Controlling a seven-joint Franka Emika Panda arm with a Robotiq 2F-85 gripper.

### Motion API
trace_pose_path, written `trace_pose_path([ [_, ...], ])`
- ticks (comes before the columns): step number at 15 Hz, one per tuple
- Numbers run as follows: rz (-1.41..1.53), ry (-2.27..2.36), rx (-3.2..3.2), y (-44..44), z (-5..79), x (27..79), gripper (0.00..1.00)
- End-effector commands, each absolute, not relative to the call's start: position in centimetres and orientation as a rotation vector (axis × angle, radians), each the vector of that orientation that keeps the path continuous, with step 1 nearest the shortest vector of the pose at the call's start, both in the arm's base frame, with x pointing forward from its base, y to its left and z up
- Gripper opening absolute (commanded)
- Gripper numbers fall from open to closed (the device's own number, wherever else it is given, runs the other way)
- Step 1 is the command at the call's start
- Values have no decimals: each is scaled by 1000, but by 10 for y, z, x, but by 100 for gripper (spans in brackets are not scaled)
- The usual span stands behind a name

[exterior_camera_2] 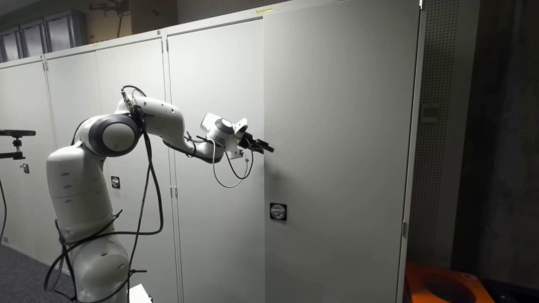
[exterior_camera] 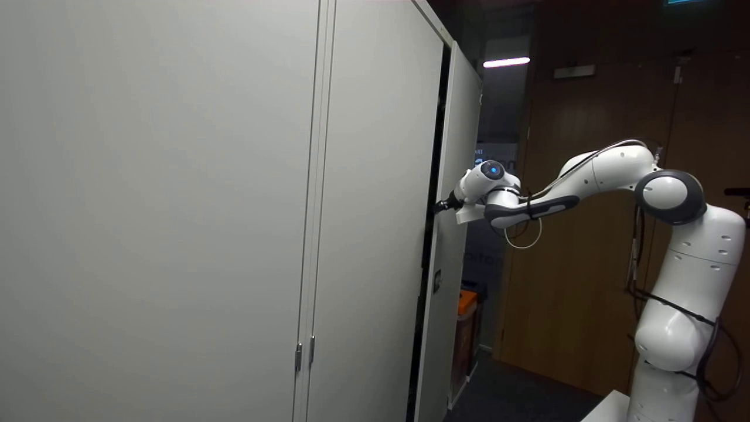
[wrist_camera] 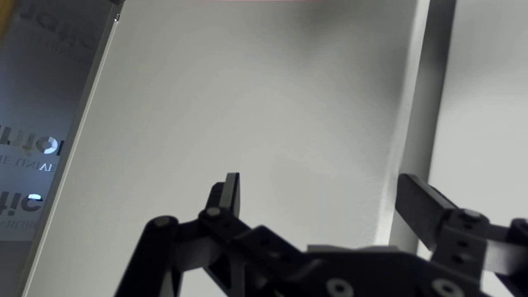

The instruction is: Open the door on the right

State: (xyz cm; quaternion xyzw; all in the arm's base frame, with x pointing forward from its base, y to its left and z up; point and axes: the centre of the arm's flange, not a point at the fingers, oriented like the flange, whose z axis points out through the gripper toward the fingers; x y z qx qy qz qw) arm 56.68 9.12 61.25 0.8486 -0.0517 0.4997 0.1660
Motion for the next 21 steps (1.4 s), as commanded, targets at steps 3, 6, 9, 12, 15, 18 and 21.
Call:
trace_pose_path([
  [3,1373,-341,2367,40,623,542,100],
  [6,1362,-412,2378,28,623,532,100],
  [9,1350,-478,2386,17,622,522,100],
  [12,1339,-542,2387,7,622,512,100],
  [15,1326,-601,2376,0,621,502,100],
  [18,1302,-662,2369,-8,622,493,100],
  [21,1275,-723,2357,-15,622,484,100],
])
